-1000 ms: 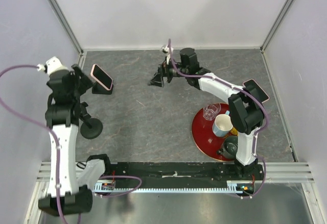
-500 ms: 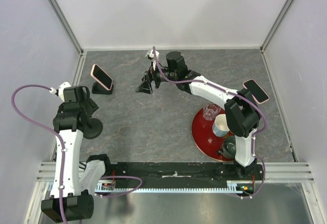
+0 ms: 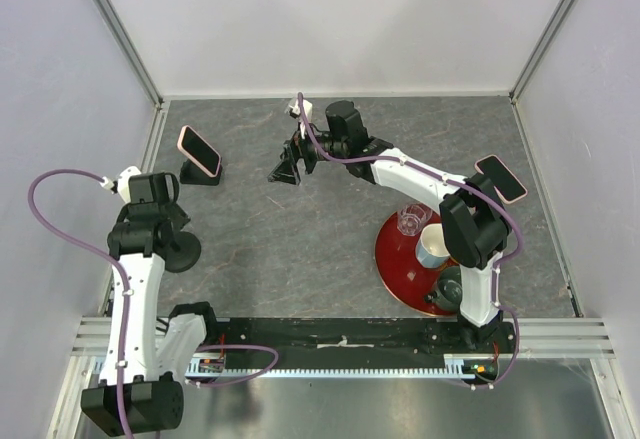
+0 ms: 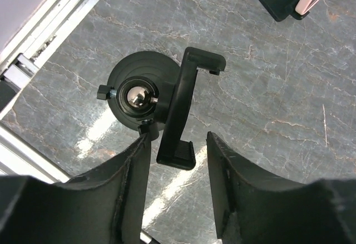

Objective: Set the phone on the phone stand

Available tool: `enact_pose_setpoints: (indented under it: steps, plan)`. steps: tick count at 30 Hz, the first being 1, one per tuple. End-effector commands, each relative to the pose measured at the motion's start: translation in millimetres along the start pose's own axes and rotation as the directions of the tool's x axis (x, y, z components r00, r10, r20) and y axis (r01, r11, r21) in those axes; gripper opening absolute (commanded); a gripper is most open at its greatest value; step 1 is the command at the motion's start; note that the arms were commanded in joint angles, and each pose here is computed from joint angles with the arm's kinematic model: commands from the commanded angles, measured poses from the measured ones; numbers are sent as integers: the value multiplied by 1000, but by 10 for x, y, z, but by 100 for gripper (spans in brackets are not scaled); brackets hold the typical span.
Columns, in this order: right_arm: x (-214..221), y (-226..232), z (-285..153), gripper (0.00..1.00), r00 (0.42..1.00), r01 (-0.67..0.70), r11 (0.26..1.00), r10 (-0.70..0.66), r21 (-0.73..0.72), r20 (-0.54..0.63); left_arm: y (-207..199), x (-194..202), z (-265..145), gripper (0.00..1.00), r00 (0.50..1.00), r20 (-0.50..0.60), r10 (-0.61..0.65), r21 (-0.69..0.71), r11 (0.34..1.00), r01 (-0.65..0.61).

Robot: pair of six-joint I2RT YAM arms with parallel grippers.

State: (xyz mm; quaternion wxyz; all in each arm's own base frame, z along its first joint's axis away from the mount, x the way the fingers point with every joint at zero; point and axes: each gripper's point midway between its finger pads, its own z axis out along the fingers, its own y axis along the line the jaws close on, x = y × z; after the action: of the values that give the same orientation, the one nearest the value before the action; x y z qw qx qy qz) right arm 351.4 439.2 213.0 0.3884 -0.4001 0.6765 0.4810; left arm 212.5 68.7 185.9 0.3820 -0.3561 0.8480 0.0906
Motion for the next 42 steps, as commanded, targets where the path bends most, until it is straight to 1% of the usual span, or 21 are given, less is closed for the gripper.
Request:
enact_pose_setpoints:
  steps: [1,2,5,6,8,9,12,13,15,19,23,26,27,30,31,32,33,35,38,40,42]
  plan:
    - [-284,89,-55,98,996,77,997,-77,-5,51,-59,-51,87,47,999,25,-38,3,999,37]
    - [-281,88,-56,98,996,76,997,-76,-5,50,-54,-51,100,46,999,25,-35,-2,999,35]
    - [-269,60,-65,98,996,75,997,-75,0,47,-20,-105,103,35,998,53,-29,-19,999,30]
    - [-258,63,-58,98,996,72,997,-72,-2,45,-16,-125,99,23,998,62,-21,-19,1000,23]
    - [-261,44,-63,98,996,71,997,-71,3,46,-4,-170,81,6,996,83,-16,-22,1000,18]
    - [-256,35,-65,98,997,70,998,-70,3,45,-10,-182,68,2,996,86,1,-14,1000,0]
    - [-244,8,-74,98,997,66,998,-66,7,43,-181,-204,-3,2,995,86,55,96,993,-63]
    - [-242,-13,-90,98,997,65,998,-65,12,43,-334,-158,-62,2,995,64,76,192,977,-87]
    - [-240,-66,-124,98,997,60,998,-61,23,44,-494,-186,-182,2,991,76,110,292,948,-127]
    - [-206,-202,-225,98,998,45,998,-47,54,44,-894,-74,-407,2,981,31,194,506,843,-183]
    - [-213,-395,-403,98,998,25,995,-31,97,58,-1282,37,-637,2,948,99,302,625,723,-295]
    - [-206,-566,-560,98,997,8,991,-19,137,80,-1699,121,-800,2,898,213,385,658,623,-423]
    - [-141,-609,-604,98,997,-13,990,1,144,82,-1905,176,-900,2,876,257,407,679,569,-464]
    - [-119,-738,-812,98,993,-11,987,-7,159,114,-2380,317,-952,2,815,313,487,725,432,-537]
    - [-151,-752,-861,98,991,11,987,-33,161,133,-2586,369,-861,2,799,324,506,734,398,-550]
    - [-228,-776,-985,98,986,28,983,-58,184,157,-2717,314,-892,2,775,367,514,735,351,-580]
    - [-139,-809,-1043,98,986,23,980,-55,200,155,-2814,324,-894,2,758,382,529,742,313,-592]
    - [-241,-841,-1204,98,978,53,970,-98,237,182,-3008,343,-788,2,710,384,591,733,272,-623]
    - [-282,-918,-1353,95,972,53,951,-119,303,205,-3173,395,-711,2,663,392,638,737,215,-641]
    - [-291,-927,-1385,93,969,55,948,-127,313,212,-3219,451,-740,2,646,411,643,752,161,-639]
    - [-272,-899,-1380,90,967,50,952,-122,301,224,-3205,547,-701,2,604,436,668,750,102,-654]
